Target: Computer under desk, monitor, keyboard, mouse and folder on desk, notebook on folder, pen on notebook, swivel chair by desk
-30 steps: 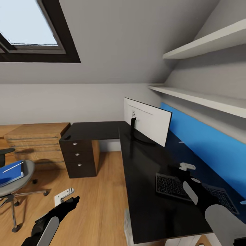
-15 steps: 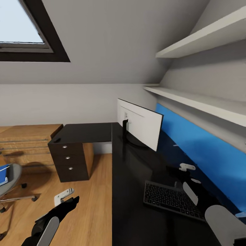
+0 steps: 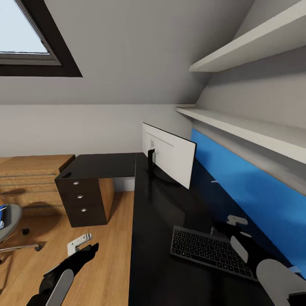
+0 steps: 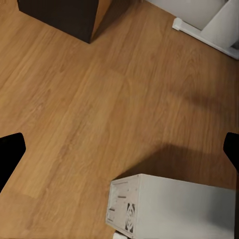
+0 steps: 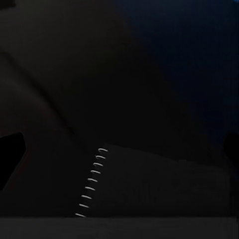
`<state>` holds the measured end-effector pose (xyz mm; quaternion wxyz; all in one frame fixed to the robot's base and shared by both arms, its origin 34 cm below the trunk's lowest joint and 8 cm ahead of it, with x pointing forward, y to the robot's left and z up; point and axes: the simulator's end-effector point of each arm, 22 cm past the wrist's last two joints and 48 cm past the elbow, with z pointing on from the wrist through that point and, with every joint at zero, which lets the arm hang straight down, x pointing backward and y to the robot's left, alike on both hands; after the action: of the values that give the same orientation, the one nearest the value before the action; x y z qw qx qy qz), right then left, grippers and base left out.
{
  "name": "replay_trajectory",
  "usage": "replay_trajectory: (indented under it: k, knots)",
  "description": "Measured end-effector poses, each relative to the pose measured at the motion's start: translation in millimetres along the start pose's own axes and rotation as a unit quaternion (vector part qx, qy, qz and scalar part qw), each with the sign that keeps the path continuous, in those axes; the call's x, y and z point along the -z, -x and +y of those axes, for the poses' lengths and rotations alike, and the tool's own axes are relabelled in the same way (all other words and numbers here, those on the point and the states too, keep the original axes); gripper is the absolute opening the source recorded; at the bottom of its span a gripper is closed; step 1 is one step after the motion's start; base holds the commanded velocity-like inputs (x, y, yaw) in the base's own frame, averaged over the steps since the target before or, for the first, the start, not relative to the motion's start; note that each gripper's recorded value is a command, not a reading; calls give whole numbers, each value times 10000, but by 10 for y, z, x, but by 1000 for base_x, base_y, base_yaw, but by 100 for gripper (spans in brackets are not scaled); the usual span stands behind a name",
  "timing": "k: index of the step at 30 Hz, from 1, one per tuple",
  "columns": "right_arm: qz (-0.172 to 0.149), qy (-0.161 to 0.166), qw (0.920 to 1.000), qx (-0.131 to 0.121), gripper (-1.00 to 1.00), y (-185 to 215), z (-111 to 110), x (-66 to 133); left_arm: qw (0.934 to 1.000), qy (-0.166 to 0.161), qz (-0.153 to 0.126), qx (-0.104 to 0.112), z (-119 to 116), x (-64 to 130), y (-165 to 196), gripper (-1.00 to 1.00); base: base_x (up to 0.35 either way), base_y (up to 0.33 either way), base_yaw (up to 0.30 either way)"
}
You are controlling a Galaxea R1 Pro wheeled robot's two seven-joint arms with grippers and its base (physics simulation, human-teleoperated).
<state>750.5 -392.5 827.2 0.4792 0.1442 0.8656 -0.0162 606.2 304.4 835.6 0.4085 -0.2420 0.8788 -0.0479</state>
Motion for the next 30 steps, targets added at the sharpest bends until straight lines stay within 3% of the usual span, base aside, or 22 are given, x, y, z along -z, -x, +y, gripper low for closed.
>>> replay_trajectory:
  k: [10, 16, 22, 30]
  knots:
    - [256, -396, 9989, -28, 100, -171, -257, -18, 9996, -91, -275, 68, -80, 28, 122, 100, 0, -3, 0]
    - [266, -433, 9987, -32, 100, -168, -275, -20, 9993, -211, -314, -17, -195, 93, 104, 100, 0, -114, 0]
    - [277, -449, 9986, -41, 100, -170, -283, -20, 9994, -122, -311, -41, -173, 118, 78, 100, 0, -248, 0]
    - [451, -487, 9978, -53, 100, -239, -309, -13, 9991, -130, -410, -28, -193, 171, 153, 100, 0, -58, 0]
